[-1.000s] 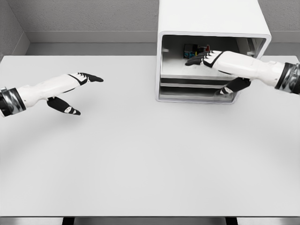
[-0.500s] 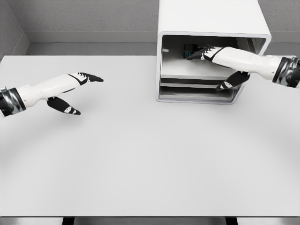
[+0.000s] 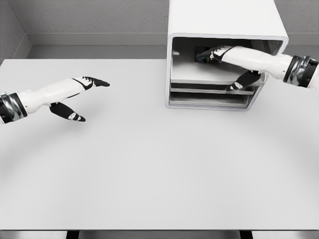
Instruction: Slide open multi-storey tabletop storage cabinets and put open load switch and slide close multi-storey tabletop storage cabinets
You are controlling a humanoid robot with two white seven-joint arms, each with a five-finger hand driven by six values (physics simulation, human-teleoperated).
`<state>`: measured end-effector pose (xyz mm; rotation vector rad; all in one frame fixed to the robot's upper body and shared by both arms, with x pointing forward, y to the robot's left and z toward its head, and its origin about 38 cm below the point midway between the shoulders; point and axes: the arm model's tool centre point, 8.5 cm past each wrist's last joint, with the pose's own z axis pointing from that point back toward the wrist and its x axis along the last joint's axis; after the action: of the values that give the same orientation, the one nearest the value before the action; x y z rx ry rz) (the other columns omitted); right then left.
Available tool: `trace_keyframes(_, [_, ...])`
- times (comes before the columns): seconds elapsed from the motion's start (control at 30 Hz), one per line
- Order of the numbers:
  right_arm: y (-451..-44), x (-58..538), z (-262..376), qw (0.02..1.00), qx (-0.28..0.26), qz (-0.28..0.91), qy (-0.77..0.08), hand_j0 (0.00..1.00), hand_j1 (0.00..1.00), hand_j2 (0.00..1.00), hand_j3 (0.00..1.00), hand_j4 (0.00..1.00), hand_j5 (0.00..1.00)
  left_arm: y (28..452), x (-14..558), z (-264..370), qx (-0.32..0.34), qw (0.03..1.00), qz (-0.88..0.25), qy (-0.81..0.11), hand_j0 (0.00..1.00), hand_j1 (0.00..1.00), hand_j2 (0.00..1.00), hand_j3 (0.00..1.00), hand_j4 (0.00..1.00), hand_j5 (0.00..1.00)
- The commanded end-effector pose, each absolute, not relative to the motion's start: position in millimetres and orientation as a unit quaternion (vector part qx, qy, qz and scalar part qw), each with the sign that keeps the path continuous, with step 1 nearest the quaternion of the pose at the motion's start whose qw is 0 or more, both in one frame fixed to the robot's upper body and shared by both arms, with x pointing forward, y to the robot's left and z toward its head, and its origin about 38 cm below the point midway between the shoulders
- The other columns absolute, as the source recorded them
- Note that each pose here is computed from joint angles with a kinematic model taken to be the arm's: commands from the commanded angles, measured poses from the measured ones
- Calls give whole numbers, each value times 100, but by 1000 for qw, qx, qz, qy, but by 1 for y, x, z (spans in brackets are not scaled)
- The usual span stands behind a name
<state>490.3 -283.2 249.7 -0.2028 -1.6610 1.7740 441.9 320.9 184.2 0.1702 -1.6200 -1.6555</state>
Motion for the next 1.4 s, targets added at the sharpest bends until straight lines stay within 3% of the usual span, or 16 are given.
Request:
trace_keyframes(0.0, [-284,494,241,358,-72,681,-635,100,100,100,100,100,100,322,442,185,67,400,-651,-641,100,100,100,100,100,100])
trace_keyframes(0.47, [-288,507,243,373,-79,673,-634,100,100,100,100,100,100,322,442,185,67,400,-651,-641,100,100,100,100,100,100])
trace_keyframes(0.63, [-268,494,250,336,-69,689,-638,100,100,100,100,100,100,321,442,185,66,400,-651,-642,100,100,100,100,100,100])
trace_keyframes(0.83, [-301,462,282,304,-107,695,-643,100,100,100,100,100,100,322,442,185,67,401,-651,-641,100,100,100,100,100,100])
trace_keyframes(0.97, [-326,438,290,314,-100,695,-640,100,100,100,100,100,100,321,442,185,66,400,-651,-642,100,100,100,100,100,100])
trace_keyframes(1.13, [-305,392,298,259,-74,728,-630,100,100,100,100,100,100,322,441,183,65,402,-651,-641,100,100,100,100,100,100])
trace_keyframes(1.37, [-365,356,276,325,-88,767,-547,100,100,100,100,100,100,321,441,183,64,402,-651,-641,100,100,100,100,100,100])
